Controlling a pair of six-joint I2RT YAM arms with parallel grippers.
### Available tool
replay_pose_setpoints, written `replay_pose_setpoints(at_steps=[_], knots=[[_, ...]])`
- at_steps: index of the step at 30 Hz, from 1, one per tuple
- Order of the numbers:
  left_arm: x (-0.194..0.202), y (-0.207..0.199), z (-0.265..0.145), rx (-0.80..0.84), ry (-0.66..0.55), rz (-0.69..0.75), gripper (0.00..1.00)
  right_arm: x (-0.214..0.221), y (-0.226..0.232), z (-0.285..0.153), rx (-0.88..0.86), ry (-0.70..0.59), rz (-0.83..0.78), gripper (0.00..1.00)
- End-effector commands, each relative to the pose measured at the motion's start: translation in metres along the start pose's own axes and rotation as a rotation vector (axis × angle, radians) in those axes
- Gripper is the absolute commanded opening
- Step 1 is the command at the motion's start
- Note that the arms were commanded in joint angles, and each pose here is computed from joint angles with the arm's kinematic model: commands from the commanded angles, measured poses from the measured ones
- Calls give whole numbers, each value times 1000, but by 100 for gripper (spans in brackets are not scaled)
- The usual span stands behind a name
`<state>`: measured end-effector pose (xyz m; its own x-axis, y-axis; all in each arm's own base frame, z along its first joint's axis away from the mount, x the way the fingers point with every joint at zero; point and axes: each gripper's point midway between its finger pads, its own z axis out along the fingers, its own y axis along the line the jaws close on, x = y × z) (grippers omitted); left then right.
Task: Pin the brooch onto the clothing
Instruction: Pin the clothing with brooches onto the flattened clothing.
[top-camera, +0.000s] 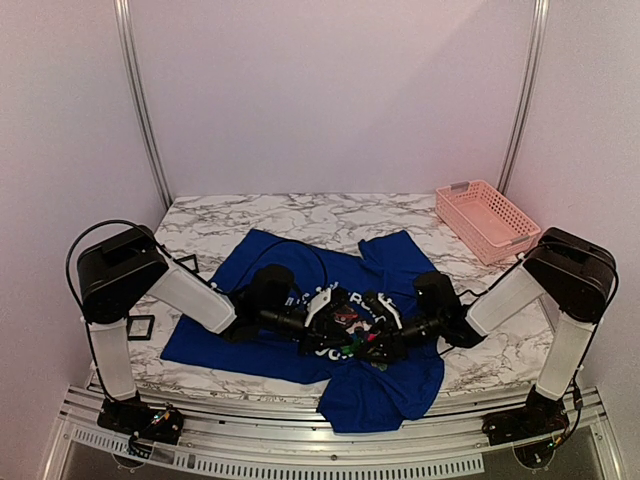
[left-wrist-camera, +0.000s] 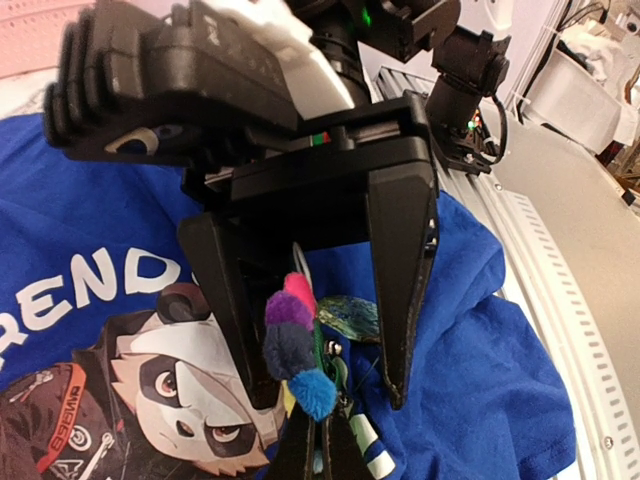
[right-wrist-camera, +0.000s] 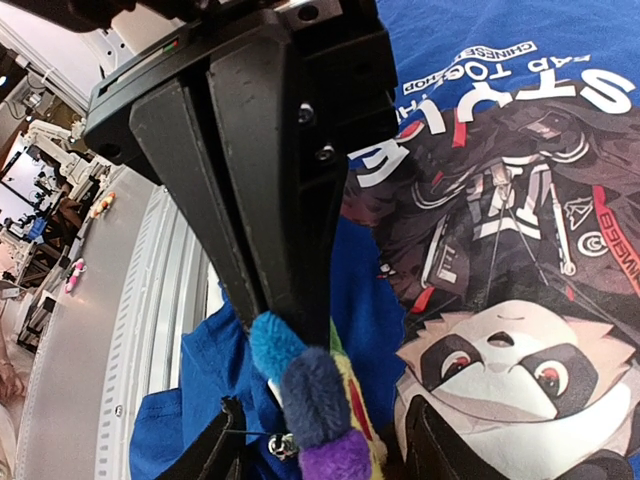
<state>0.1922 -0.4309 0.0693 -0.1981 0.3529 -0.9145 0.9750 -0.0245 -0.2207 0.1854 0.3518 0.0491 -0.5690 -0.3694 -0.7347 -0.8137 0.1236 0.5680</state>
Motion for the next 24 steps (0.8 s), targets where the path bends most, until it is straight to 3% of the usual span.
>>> replay_pose_setpoints(at_steps=[1, 24], knots=[[2, 0, 0, 4, 1, 6, 0, 12, -1, 5, 47, 31, 25, 53], [2, 0, -1, 3, -2, 6, 0, 20, 13, 1, -32, 26, -18, 51]])
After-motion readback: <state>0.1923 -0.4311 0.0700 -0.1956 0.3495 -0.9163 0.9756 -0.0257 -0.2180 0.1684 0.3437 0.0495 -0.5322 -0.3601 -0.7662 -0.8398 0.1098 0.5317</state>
